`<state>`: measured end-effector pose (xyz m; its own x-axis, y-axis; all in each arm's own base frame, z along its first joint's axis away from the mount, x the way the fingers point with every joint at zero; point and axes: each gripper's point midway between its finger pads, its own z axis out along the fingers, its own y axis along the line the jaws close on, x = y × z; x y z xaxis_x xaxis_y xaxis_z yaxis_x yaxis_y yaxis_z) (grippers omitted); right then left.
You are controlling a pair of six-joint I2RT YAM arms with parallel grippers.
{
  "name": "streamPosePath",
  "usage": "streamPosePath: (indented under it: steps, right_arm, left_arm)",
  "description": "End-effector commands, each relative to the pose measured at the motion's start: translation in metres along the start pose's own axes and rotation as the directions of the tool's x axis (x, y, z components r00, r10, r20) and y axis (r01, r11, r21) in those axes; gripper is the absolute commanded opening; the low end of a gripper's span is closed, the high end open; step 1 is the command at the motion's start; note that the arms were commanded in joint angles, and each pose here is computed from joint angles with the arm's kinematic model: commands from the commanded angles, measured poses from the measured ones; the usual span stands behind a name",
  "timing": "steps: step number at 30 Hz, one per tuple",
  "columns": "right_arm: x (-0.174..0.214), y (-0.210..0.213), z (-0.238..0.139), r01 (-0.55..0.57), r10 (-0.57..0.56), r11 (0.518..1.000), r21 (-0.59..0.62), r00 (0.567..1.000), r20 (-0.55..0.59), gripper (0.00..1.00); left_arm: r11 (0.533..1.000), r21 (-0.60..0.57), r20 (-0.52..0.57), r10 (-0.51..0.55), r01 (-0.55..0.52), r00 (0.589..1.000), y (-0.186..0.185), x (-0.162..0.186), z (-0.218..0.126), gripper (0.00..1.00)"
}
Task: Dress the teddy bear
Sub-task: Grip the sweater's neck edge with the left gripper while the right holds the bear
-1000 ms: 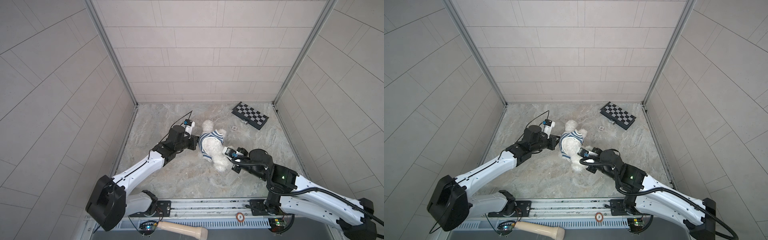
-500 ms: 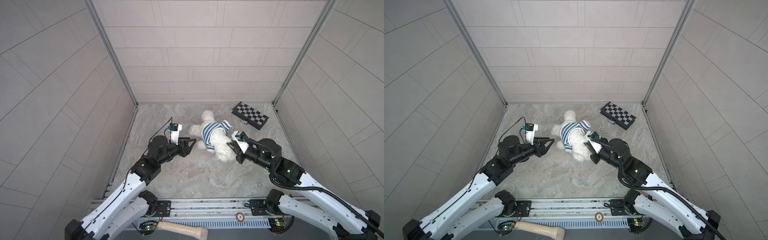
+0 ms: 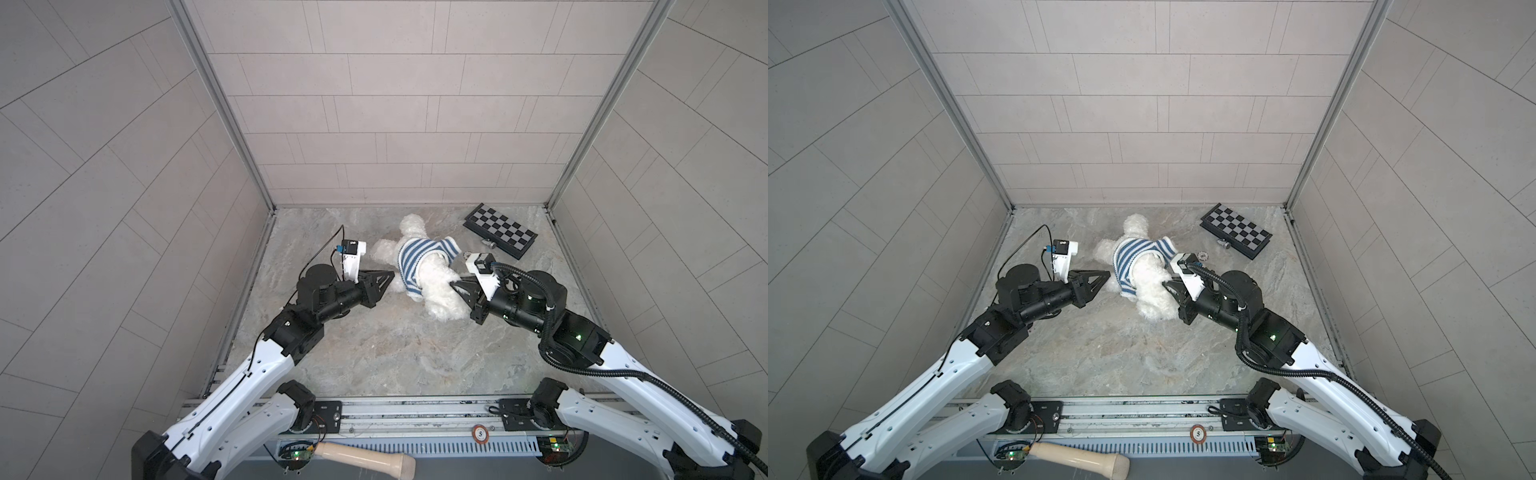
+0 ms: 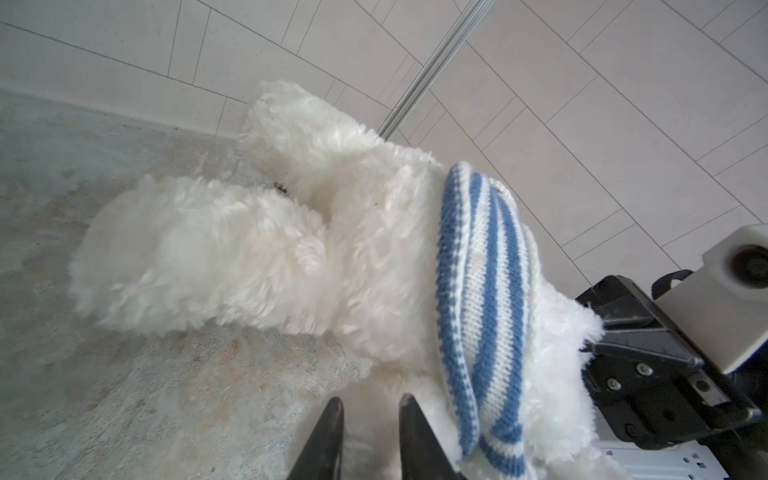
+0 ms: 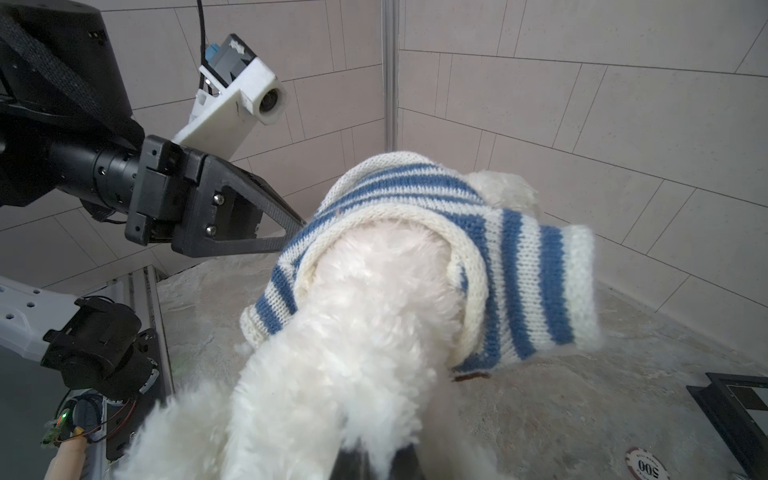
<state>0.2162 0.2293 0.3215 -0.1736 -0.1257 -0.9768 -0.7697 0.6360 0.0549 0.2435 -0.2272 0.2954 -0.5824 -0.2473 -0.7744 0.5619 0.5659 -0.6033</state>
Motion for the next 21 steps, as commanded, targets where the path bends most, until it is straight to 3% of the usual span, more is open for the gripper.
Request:
streamPosePath:
  steps: [1,2,4,12,21]
  right_arm:
    - [-0.03,0.004,-0.008,0.005,-0.003,1.0,-0.017,0.994,0.108,0.0]
    - [-0.029,0.005,-0.008,0.006,-0.004,1.0,-0.018,0.994,0.106,0.0]
    - [-0.027,0.005,-0.006,0.005,-0.003,1.0,-0.02,0.995,0.104,0.0]
    - [-0.026,0.004,-0.006,0.012,-0.01,1.0,-0.017,0.994,0.104,0.0]
    - [-0.025,0.006,-0.005,0.009,-0.006,0.999,-0.032,0.994,0.107,0.0]
  left_arm:
    - [0.996,0.081,0.044,0.02,-0.023,0.999,-0.026,-0.016,-0.005,0.37]
    - [0.996,0.088,0.041,0.015,-0.018,0.999,-0.028,-0.014,-0.004,0.43]
    - [0.995,0.104,0.034,0.01,-0.013,0.999,-0.031,-0.013,0.0,0.46]
    - [0.992,0.128,0.012,0.016,-0.018,1.0,-0.042,-0.01,0.011,0.36]
    - [0.993,0.11,0.016,0.037,-0.039,0.999,-0.04,-0.015,0.022,0.34]
